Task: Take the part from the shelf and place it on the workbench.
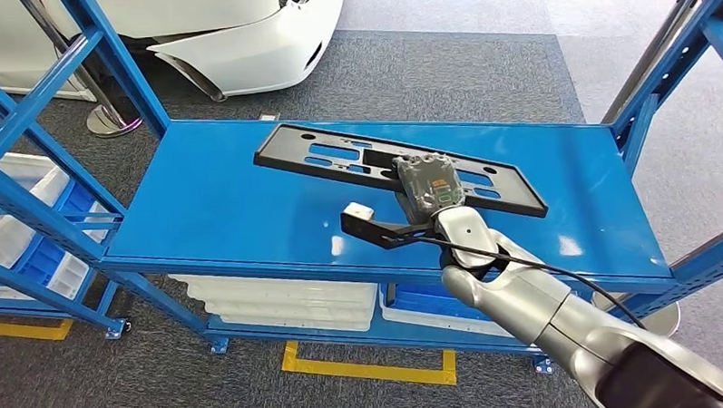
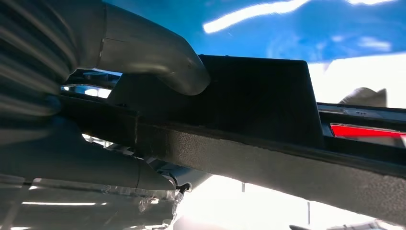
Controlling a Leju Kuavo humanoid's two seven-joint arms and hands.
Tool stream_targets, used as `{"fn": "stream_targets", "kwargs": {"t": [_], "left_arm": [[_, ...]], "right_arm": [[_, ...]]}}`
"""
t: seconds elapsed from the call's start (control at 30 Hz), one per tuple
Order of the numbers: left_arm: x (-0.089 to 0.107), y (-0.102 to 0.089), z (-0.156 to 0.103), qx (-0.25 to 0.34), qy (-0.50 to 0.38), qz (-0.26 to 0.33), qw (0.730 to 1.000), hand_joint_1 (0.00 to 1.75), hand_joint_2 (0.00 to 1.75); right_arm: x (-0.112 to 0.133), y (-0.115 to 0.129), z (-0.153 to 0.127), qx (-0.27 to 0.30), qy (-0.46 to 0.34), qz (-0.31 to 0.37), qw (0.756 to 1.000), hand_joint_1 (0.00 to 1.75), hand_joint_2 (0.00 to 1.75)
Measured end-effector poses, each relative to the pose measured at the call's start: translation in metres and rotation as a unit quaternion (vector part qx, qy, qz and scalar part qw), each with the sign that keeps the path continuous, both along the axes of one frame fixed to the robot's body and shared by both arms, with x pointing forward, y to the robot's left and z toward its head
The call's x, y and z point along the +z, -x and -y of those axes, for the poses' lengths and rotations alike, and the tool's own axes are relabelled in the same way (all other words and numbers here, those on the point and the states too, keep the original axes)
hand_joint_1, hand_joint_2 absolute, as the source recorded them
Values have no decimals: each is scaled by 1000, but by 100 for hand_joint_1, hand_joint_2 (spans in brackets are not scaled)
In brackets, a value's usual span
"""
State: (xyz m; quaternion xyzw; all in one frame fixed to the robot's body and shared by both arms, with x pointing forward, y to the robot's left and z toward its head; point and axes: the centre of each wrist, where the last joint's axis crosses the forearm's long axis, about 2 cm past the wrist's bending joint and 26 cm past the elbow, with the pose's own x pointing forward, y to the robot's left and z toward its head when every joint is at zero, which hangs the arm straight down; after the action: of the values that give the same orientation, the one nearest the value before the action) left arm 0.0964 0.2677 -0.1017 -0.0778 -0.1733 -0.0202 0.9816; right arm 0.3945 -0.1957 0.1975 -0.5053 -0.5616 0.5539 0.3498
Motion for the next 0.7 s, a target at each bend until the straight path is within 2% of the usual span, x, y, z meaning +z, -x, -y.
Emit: {"fn": "stream_targets", "kwargs": {"t": [0.17, 0.3, 0.7], "left_arm": [[0, -1, 3, -14, 0, 1, 1000, 0, 0], [1, -3, 4, -20, 5, 0, 1000, 0, 175], [1, -4, 7, -14, -6, -8, 1000, 0, 175]], "right_arm": [[20, 9, -12, 30, -5, 26, 999, 175, 175], [30, 16, -16, 46, -12, 39, 998, 175, 175], [35, 29, -17, 67, -33, 37, 996, 175, 175]]}}
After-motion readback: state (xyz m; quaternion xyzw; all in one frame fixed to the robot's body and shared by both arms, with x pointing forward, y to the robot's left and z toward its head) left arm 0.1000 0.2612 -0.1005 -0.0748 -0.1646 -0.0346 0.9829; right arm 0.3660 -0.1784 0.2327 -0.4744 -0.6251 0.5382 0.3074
